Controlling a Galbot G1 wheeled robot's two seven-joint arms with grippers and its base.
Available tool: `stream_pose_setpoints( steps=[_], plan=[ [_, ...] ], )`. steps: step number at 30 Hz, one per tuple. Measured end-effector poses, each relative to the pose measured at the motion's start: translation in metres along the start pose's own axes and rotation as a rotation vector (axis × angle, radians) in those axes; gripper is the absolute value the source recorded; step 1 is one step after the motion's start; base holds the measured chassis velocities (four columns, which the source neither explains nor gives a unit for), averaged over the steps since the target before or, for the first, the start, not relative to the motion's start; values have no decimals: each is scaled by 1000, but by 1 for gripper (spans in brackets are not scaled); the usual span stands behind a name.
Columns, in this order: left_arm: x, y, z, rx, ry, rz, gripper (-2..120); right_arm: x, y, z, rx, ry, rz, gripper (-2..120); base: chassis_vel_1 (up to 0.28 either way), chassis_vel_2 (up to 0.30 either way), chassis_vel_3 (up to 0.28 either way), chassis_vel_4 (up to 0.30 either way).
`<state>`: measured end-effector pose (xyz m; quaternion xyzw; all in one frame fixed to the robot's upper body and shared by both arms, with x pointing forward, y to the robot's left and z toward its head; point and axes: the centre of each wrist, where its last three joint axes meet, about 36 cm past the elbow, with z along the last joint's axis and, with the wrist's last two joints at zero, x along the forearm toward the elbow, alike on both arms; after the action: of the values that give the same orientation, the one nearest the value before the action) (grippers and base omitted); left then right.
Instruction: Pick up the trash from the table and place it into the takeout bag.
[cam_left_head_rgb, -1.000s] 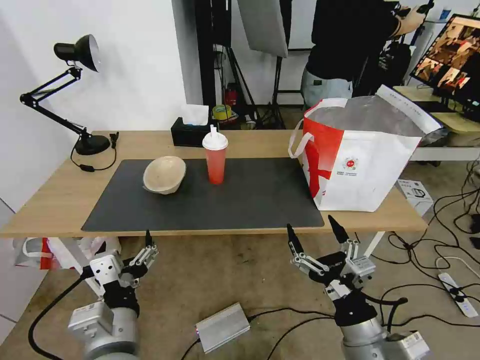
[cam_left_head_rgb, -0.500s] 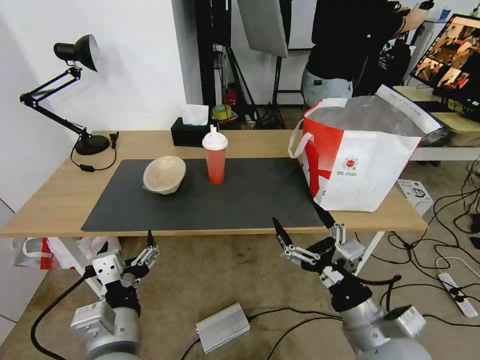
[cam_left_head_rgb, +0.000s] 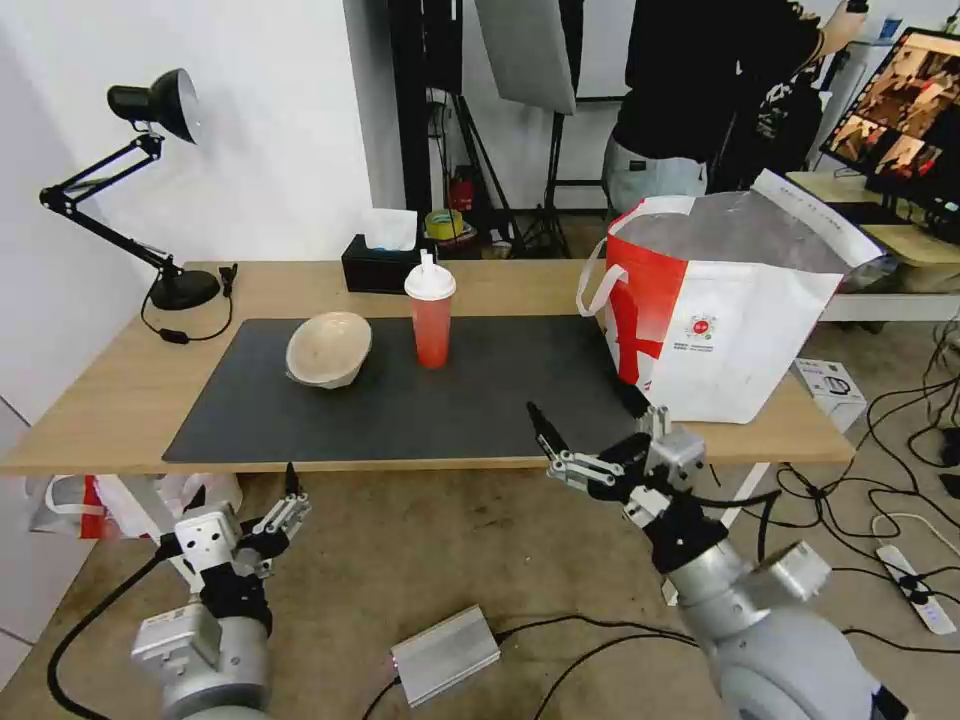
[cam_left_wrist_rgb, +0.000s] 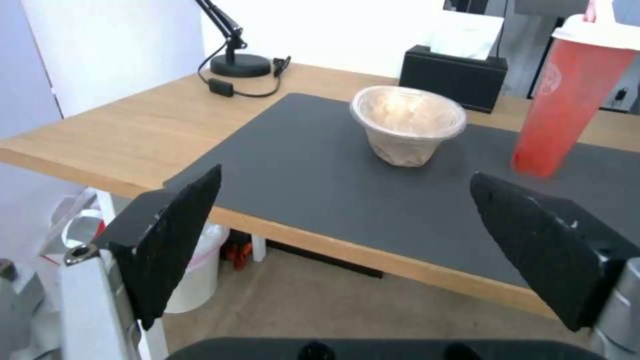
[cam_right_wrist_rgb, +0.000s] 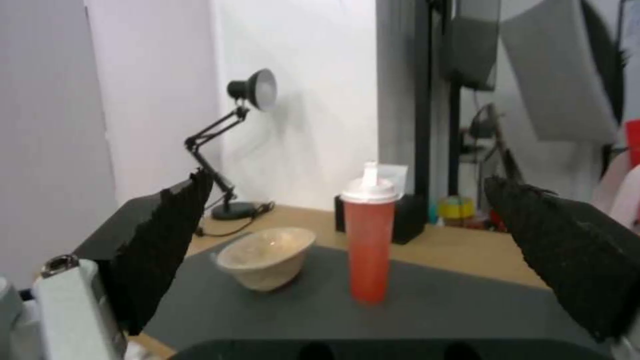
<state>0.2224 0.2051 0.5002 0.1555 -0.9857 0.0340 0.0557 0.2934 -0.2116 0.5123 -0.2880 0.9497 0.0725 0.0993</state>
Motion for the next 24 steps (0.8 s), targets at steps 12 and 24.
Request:
stream_pose_setpoints(
  steps=[12, 24],
  plan=[
    [0, -7, 5, -4, 1, 26, 100, -8, -1, -21, -105, 128, -21, 100, 0, 0, 0, 0],
    [-3, -8, 8, 1, -10, 38, 100, -28, -9, -25, -150, 204, -66, 100, 0, 0, 0, 0]
  ],
)
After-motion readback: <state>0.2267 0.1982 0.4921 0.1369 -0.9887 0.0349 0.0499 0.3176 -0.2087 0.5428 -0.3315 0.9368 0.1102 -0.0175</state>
